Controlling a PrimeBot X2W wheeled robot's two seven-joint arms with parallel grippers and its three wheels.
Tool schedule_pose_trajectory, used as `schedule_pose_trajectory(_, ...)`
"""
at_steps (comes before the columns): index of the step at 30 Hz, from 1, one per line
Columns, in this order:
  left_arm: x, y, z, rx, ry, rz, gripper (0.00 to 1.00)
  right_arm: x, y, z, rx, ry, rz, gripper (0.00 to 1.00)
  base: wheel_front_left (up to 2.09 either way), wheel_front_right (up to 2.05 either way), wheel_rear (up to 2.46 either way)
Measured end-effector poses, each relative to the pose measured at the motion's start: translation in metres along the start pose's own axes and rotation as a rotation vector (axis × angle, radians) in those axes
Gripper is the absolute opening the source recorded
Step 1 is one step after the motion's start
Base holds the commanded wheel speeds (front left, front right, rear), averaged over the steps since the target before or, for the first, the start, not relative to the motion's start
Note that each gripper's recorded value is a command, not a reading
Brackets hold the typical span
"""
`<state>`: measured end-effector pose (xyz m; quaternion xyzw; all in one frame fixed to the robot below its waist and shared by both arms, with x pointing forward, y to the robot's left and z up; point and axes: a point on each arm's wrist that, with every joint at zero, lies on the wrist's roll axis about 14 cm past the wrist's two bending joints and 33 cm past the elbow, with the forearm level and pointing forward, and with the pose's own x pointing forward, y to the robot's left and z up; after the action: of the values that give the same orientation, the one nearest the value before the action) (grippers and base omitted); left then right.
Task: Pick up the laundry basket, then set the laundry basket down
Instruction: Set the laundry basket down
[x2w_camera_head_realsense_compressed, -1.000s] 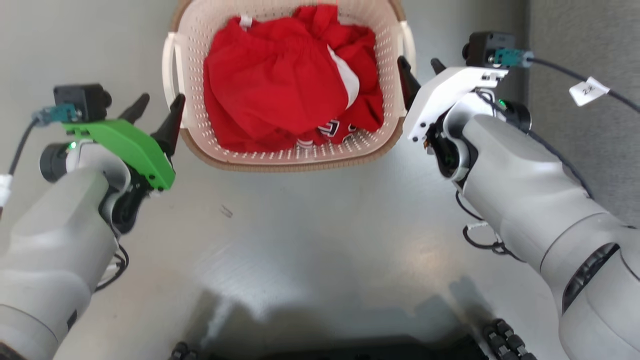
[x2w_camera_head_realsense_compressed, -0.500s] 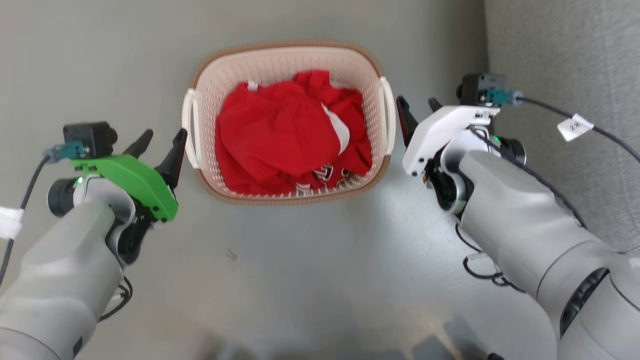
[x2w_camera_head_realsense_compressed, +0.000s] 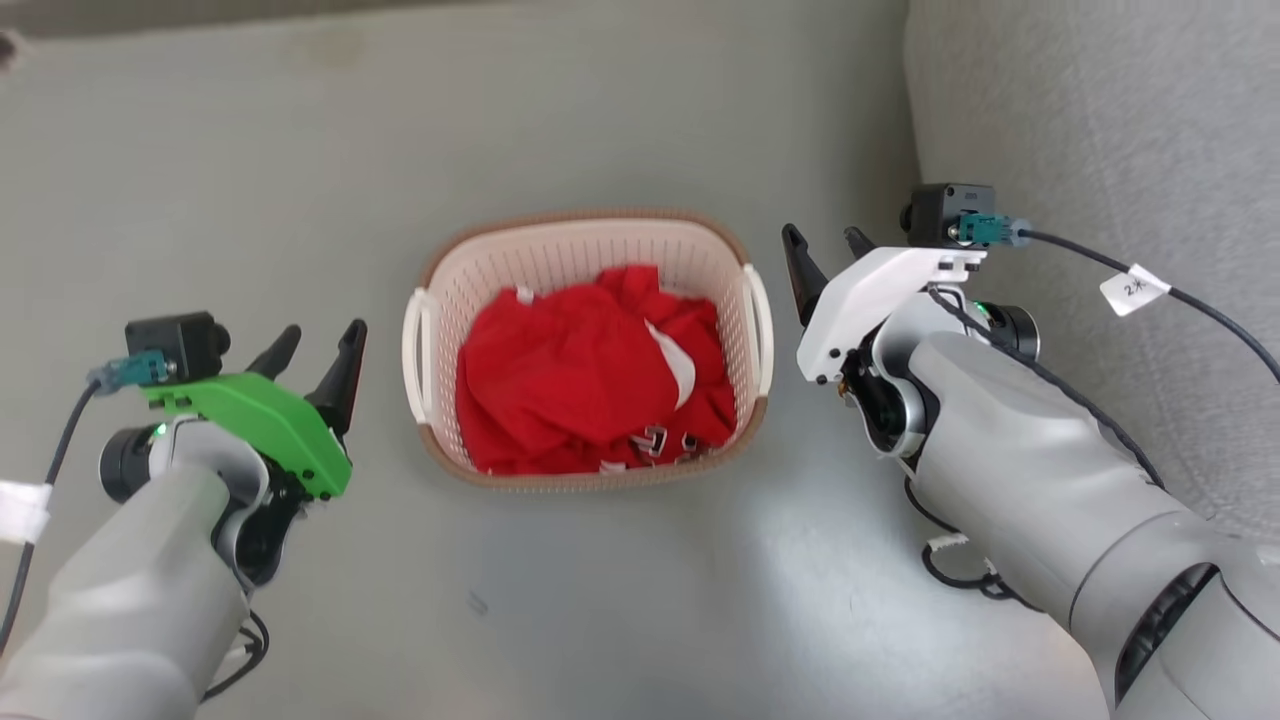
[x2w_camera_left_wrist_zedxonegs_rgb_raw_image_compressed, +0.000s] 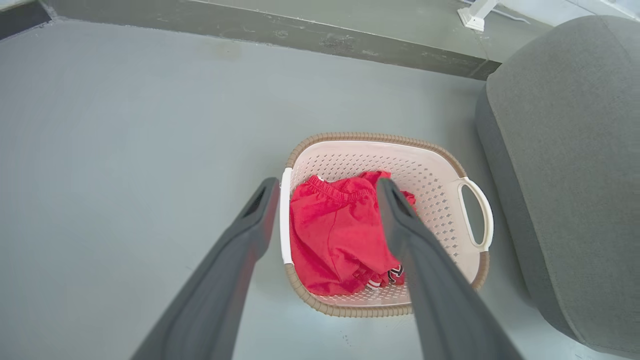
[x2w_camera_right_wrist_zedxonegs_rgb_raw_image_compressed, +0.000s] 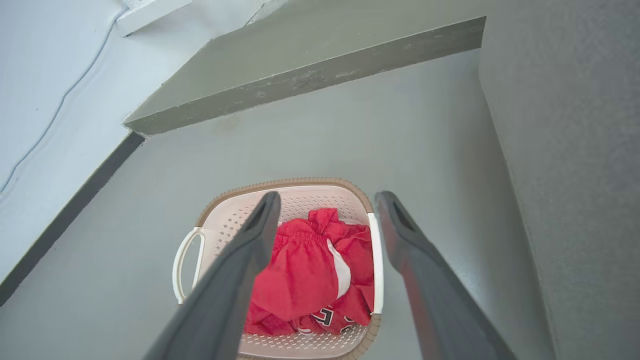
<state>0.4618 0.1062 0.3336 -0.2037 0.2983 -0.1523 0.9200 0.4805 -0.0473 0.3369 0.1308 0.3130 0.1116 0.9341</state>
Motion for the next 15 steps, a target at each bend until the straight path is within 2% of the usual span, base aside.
schedule_pose_trajectory(8,-0.026,-0.013,0.027,0.010,-0.099,-0.008,1.00,-0.031,0.007,0.015,0.003,-0.070,0.003,1.00,0.00,0.00,0.00)
schedule_pose_trajectory(15,-0.048,-0.026,0.055,0.025,-0.204,-0.020,1.00,-0.055,0.016,0.046,-0.018,-0.178,0.034,1.00,0.00,0.00,0.00)
